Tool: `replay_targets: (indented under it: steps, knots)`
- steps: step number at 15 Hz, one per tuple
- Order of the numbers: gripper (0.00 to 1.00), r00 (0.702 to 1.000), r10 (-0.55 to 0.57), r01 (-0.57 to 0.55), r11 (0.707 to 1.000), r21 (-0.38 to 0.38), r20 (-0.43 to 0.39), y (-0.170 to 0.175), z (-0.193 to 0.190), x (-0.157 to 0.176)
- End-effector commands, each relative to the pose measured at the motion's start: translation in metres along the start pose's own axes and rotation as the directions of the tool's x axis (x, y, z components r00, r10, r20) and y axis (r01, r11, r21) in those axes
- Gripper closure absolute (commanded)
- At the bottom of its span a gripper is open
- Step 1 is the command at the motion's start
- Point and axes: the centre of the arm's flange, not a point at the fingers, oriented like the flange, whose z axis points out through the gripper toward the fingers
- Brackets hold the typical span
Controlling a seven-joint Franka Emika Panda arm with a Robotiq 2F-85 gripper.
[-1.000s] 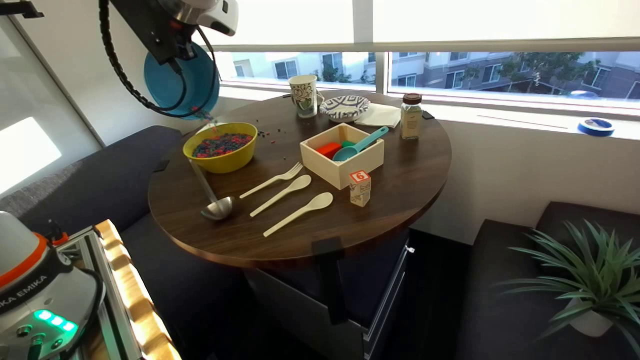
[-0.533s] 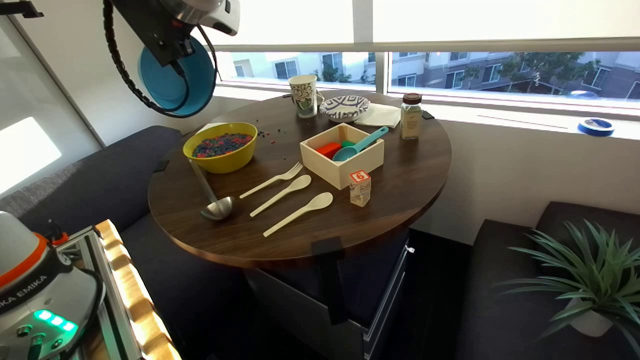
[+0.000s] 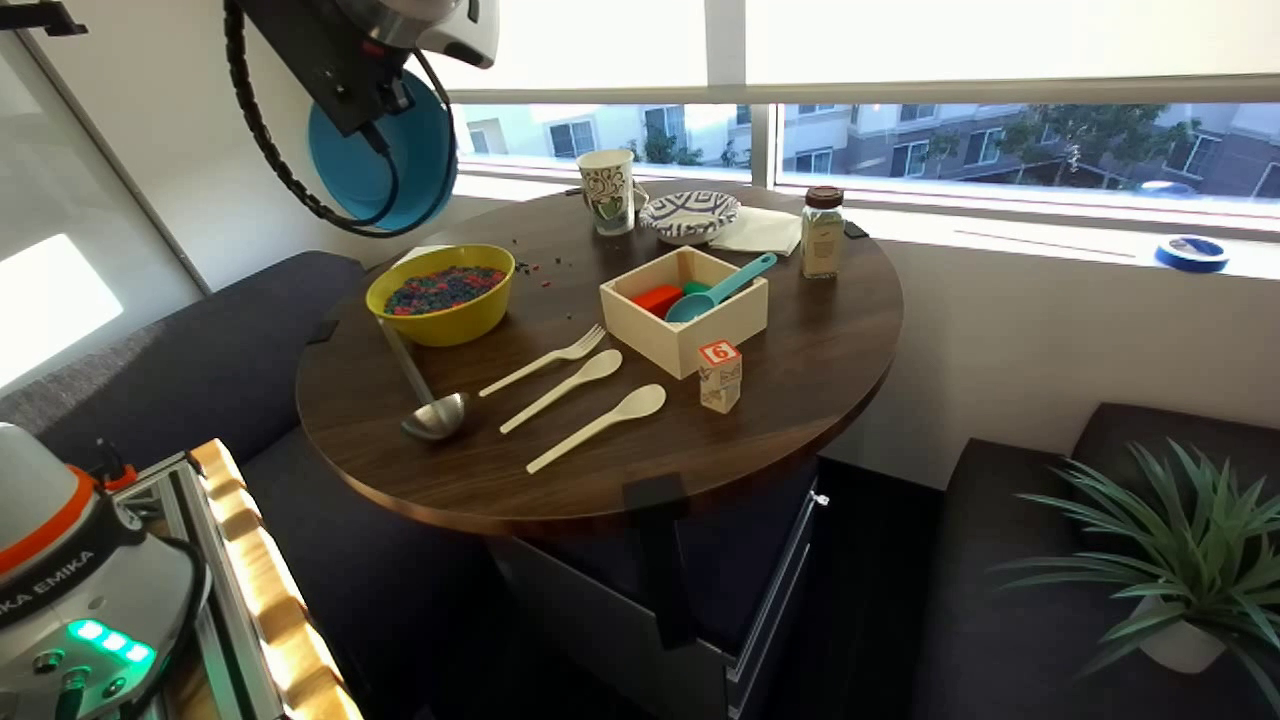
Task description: Pour the content in the blue bowl into the yellow bowl
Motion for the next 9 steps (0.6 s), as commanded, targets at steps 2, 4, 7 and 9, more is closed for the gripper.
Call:
replay_targets:
  steps: [2, 4, 7, 9]
  knots:
    - [0.99, 0.995, 0.032, -0.054, 0.971, -0.233, -0.098, -0.019, 0.021, 0.016]
    - [0.99, 0.988, 0.012, -0.063, 0.940, -0.336, -0.152, -0.024, 0.033, 0.031]
    - [0.99, 0.978, -0.024, -0.081, 0.867, -0.491, -0.205, -0.029, 0.050, 0.049]
    - [0.99, 0.970, -0.050, -0.102, 0.805, -0.585, -0.239, -0.030, 0.059, 0.061]
